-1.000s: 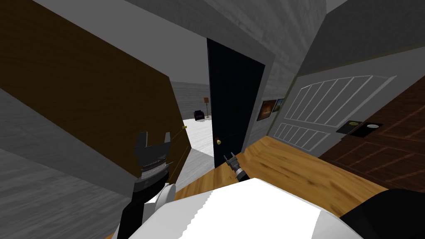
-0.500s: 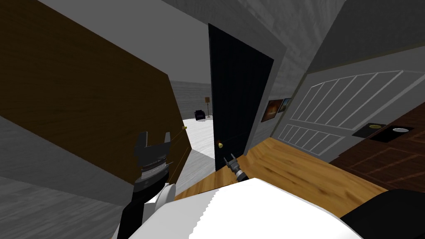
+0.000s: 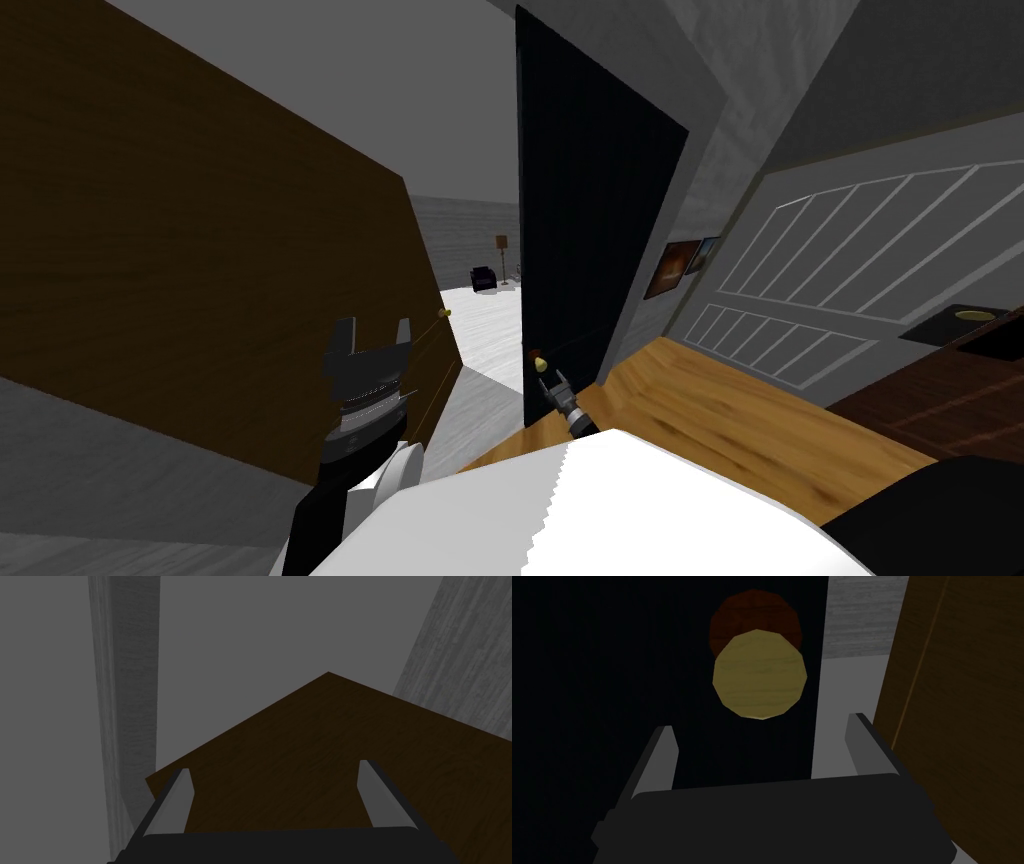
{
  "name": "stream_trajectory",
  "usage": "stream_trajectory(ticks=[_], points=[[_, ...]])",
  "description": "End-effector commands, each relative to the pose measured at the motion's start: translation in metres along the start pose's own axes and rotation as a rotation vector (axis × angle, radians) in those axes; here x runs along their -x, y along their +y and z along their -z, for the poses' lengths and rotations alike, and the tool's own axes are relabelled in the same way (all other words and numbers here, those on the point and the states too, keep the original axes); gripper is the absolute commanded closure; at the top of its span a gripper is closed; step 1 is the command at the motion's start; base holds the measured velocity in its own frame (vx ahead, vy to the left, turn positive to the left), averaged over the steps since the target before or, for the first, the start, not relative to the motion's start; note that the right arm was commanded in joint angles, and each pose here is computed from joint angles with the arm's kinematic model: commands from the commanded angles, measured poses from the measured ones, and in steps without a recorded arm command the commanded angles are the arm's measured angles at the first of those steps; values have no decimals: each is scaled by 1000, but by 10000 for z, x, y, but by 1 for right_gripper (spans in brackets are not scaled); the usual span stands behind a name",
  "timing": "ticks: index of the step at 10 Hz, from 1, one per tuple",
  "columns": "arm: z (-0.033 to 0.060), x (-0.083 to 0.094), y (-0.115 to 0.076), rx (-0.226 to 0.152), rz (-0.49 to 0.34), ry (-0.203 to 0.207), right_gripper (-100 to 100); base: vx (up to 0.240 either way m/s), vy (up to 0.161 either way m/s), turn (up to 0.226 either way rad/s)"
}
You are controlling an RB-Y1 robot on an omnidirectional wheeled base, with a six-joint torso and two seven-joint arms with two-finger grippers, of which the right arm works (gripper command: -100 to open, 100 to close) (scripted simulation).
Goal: Push the door open
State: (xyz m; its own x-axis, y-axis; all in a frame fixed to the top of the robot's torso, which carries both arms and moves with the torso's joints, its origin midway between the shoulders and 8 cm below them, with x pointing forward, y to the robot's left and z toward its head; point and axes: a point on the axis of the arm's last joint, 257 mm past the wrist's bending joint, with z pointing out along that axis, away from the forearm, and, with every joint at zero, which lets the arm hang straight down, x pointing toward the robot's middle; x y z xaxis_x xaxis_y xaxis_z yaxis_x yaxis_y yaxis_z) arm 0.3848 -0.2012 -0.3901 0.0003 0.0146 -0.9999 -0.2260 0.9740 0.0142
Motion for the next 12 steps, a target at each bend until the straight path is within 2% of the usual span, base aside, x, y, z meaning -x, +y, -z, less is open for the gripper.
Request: stream_trajectory(ticks=[1, 4, 5, 10, 12], points=[[-18, -8, -9, -4, 0, 2, -100, 208, 53, 31], [-32, -13, -12, -7, -1, 3, -100, 160, 36, 16], [-32, -13, -12, -7, -1, 3, 100, -12, -1, -2], [-32, -13, -12, -7, -1, 3, 100, -8, -2, 6], [-64, 7, -34, -13, -46, -3, 100, 21, 5, 14]])
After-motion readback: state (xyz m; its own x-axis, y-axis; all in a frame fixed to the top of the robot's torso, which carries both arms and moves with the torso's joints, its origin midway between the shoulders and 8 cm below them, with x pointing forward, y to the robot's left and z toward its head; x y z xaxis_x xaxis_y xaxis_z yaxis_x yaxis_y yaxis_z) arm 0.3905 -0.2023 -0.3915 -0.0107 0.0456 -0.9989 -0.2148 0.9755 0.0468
